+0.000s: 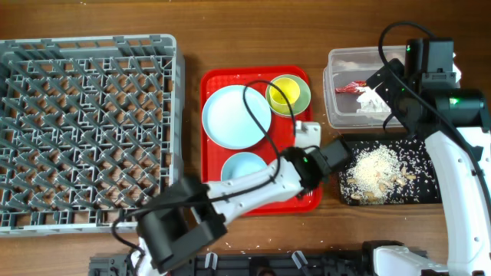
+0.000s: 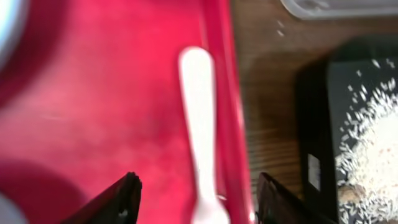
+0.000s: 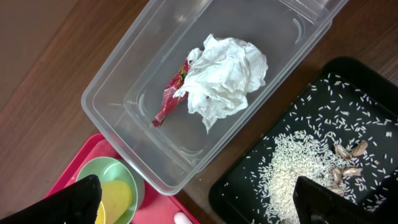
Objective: Sort waste into correct bins and load items into the dishwasher rack
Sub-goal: 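Move the left gripper back to the white fork and grasp its handle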
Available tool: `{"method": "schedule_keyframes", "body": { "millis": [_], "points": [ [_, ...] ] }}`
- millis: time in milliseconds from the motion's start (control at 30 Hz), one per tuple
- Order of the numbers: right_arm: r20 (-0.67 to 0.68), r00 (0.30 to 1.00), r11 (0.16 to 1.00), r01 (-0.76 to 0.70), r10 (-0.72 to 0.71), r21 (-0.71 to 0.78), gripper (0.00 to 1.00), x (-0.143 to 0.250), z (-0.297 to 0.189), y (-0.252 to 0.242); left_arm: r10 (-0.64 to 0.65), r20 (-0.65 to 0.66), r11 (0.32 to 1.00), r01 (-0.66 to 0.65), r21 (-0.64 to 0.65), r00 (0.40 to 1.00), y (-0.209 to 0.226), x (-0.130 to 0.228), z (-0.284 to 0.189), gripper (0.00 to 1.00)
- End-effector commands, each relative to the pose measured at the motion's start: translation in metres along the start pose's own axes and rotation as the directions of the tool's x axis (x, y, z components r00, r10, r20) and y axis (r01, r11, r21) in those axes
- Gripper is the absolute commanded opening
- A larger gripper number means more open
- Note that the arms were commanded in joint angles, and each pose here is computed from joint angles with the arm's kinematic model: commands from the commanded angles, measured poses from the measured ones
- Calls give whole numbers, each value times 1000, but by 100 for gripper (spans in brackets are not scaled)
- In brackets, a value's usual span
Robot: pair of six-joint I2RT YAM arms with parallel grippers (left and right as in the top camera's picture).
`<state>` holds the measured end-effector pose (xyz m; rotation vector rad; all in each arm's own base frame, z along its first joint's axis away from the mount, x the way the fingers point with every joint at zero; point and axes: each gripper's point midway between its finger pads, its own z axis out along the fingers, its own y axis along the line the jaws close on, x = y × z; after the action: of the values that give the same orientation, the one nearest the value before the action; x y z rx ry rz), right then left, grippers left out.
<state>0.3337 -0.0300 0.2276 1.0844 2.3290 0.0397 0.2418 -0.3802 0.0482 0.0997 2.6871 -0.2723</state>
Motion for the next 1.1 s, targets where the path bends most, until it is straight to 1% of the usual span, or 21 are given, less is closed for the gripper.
{"method": "schedule_keyframes", "body": {
  "millis": [0,67,100,133,233,300,400,467,567,733,867,967,1000,1033,1067],
  "points": [
    [35,999,1000,-15,15,-4,100,-7,-8,-1,26,32,1000,-26,-9,999,-9,10,9,58],
    [35,999,1000,-14,15,-4,100,-7,-8,-1,36,81,999,-33,-39,996,-6,5,8,54],
    [35,999,1000,-14,15,-4,100,-7,-8,-1,43,116,997,-36,-65,992,-3,0,8,46],
    [35,999,1000,-14,15,-4,99,-7,-8,-1,48,144,996,-36,-87,988,1,-4,8,43],
    [35,999,1000,-14,14,-4,100,-7,-8,-1,59,149,992,-42,-117,987,6,-2,15,37],
    [35,999,1000,-14,15,-4,100,-7,-8,-1,66,134,990,-48,-134,989,9,4,23,36],
    [35,999,1000,-14,15,-4,100,-7,-8,-1,71,84,991,-61,-121,994,7,16,30,43],
    [35,999,1000,-14,14,-4,100,-7,-8,-1,73,45,993,-68,-98,996,3,25,31,44],
    [35,999,1000,-14,15,-4,100,-7,-8,-1,82,31,992,-79,-99,996,2,30,31,47],
    [35,999,1000,-14,15,-4,100,-7,-8,-1,91,25,990,-88,-106,996,3,35,35,47],
    [35,999,1000,-14,14,-4,100,-7,-8,-1,106,3,985,-105,-139,994,10,43,48,46],
    [35,999,1000,-14,15,-4,100,-7,-8,-1,106,3,985,-105,-139,994,10,43,48,41],
    [35,999,1000,-14,15,-4,100,-7,-8,-1,106,3,985,-105,-139,994,10,43,48,29],
    [35,999,1000,-14,14,-4,100,-7,-8,-1,106,3,985,-105,-139,994,10,43,48,26],
    [35,999,1000,-14,15,-4,100,-7,-8,-1,106,6,985,-104,-140,994,10,42,48,21]
  ]
}}
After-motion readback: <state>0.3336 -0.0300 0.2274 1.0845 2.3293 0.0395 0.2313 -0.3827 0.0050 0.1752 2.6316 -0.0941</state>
